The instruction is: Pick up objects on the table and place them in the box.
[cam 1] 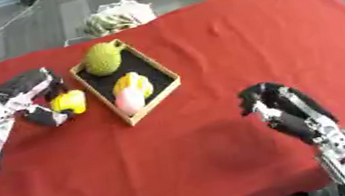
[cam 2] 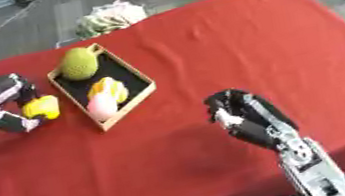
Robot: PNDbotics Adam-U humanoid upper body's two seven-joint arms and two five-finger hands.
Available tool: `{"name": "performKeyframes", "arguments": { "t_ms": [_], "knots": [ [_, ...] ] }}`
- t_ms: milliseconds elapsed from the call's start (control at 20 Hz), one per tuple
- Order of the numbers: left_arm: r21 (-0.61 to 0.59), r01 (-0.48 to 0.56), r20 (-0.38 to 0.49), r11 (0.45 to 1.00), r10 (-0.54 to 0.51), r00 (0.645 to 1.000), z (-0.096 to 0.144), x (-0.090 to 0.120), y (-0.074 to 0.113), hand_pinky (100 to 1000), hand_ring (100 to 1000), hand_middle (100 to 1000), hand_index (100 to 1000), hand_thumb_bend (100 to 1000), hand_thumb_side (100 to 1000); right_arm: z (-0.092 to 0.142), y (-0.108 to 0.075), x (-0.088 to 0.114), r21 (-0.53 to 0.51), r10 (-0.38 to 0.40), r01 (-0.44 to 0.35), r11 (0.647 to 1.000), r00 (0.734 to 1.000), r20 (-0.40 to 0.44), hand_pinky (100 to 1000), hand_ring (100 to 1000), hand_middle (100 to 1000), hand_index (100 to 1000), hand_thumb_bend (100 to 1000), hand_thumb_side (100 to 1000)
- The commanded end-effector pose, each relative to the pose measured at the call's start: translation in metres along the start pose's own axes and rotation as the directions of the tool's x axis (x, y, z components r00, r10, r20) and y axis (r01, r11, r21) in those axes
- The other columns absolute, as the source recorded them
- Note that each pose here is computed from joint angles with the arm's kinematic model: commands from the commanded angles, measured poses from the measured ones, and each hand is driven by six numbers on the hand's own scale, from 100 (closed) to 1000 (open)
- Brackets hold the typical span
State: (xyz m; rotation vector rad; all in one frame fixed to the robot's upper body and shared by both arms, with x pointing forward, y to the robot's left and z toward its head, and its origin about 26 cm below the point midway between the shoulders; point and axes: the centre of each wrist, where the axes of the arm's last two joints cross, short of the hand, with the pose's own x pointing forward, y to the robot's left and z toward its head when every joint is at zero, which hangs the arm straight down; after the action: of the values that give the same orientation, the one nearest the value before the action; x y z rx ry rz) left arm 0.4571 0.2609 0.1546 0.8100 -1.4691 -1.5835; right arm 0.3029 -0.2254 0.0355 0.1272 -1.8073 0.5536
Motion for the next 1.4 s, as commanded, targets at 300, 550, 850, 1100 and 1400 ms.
{"name": "performKeyframes", "arguments": {
  "t_ms": [300, 550, 850, 1100, 1400],
  "knots": [
    [0.207, 0.012, 0.115, 0.978, -0.036, 0.993, -0.021, 0.049, 0.055, 652, 517, 432, 603, 312, 100, -0.005, 0.000, 0.005, 0.025, 0.005, -0.005, 1.000, 1.000, 0.020, 693, 574, 557, 698, 100, 494],
    [0.199, 0.028, 0.151, 0.980, -0.059, 0.987, -0.044, 0.071, 0.039, 692, 555, 470, 641, 325, 100, -0.011, 0.004, 0.010, 0.050, -0.001, -0.001, 0.999, 0.999, 0.040, 694, 574, 557, 698, 100, 505],
    [0.171, 0.046, 0.193, 0.984, -0.079, 0.978, -0.056, 0.086, 0.020, 725, 604, 524, 686, 360, 100, -0.016, 0.006, 0.014, 0.065, -0.004, 0.001, 0.998, 0.998, 0.058, 694, 574, 558, 698, 100, 510],
    [0.110, 0.070, 0.218, 0.991, -0.093, 0.972, -0.060, 0.091, 0.005, 742, 625, 552, 707, 396, 100, -0.017, 0.006, 0.015, 0.069, -0.005, 0.001, 0.998, 0.998, 0.062, 694, 574, 557, 698, 100, 508],
    [0.068, 0.110, 0.206, 0.992, -0.122, 0.971, -0.062, 0.094, -0.002, 760, 640, 585, 736, 439, 100, -0.018, 0.006, 0.016, 0.074, -0.006, 0.002, 0.997, 0.998, 0.065, 694, 574, 557, 698, 100, 506]
  ]
}}
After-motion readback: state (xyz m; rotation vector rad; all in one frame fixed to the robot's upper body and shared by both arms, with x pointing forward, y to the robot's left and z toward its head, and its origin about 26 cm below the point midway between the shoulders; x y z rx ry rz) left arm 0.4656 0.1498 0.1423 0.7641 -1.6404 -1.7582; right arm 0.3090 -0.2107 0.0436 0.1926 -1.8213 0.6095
